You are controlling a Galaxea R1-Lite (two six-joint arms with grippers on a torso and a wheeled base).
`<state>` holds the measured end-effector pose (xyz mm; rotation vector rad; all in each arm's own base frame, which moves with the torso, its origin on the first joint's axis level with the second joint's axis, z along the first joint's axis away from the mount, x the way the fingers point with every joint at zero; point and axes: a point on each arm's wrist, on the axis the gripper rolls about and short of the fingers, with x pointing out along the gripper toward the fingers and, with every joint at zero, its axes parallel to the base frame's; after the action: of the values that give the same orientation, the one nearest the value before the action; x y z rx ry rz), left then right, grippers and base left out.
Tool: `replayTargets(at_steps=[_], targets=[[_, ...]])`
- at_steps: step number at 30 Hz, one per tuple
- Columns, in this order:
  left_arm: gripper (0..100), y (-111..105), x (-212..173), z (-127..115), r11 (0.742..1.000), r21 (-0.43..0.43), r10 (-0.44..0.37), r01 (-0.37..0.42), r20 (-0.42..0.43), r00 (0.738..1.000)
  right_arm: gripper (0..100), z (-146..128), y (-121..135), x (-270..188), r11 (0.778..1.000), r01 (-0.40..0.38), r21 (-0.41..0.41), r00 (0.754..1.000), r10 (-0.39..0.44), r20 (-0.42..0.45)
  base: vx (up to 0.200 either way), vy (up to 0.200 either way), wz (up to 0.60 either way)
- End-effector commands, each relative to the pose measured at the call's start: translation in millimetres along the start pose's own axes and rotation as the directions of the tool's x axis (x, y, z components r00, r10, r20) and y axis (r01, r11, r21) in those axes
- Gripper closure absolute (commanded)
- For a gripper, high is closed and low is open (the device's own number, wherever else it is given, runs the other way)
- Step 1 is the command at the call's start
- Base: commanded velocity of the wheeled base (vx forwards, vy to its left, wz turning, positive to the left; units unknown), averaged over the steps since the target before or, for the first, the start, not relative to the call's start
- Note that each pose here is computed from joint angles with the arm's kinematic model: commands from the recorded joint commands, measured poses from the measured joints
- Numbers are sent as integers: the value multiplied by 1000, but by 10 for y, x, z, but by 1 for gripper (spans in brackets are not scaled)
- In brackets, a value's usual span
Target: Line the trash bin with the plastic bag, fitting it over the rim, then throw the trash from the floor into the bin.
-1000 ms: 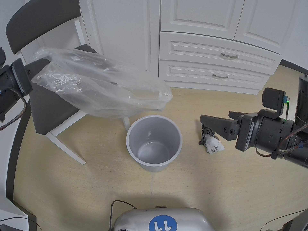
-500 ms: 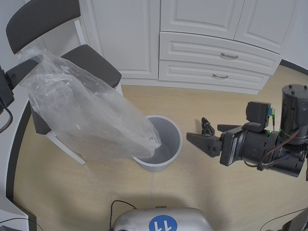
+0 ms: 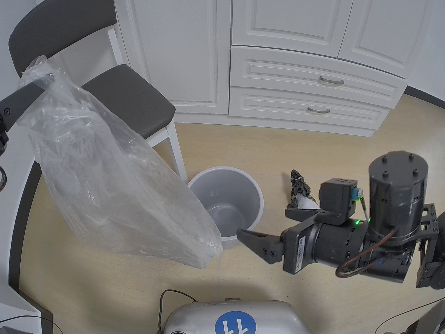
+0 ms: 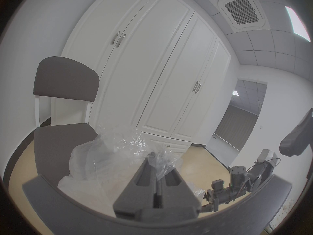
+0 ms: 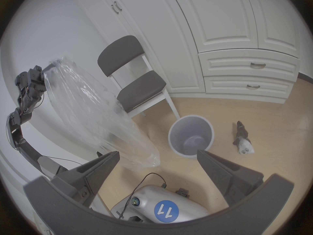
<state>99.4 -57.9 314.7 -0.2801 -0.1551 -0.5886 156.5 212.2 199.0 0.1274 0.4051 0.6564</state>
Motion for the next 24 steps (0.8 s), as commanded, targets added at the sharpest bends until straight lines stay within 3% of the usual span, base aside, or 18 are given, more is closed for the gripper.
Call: replayTargets(at_steps=[1, 9, 16, 20, 24], targets=[[100, -32, -58, 28, 1000, -4, -24, 24, 15, 1000, 0, -146, 78, 176, 1000, -9, 2, 999, 9, -43, 0, 0, 0], [100, -87, -131, 25, 997, -13, -76, 77, 18, 997, 0, -189, 167, 286, 998, -42, 38, 999, 41, 34, 0, 0, 0], [100, -137, -168, 16, 992, -25, -127, 127, 22, 992, 0, -257, 178, 391, 999, -31, 35, 999, 30, 13, 0, 0, 0], [100, -202, -267, 11, 976, -43, -214, 215, 26, 977, 0, -163, 193, 400, 996, -22, 81, 992, 11, 127, 0, 0, 0], [100, -231, -303, 18, 966, -51, -252, 254, 39, 967, 0, -165, 179, 393, 997, -24, 79, 989, 12, 147, 0, 0, 0]])
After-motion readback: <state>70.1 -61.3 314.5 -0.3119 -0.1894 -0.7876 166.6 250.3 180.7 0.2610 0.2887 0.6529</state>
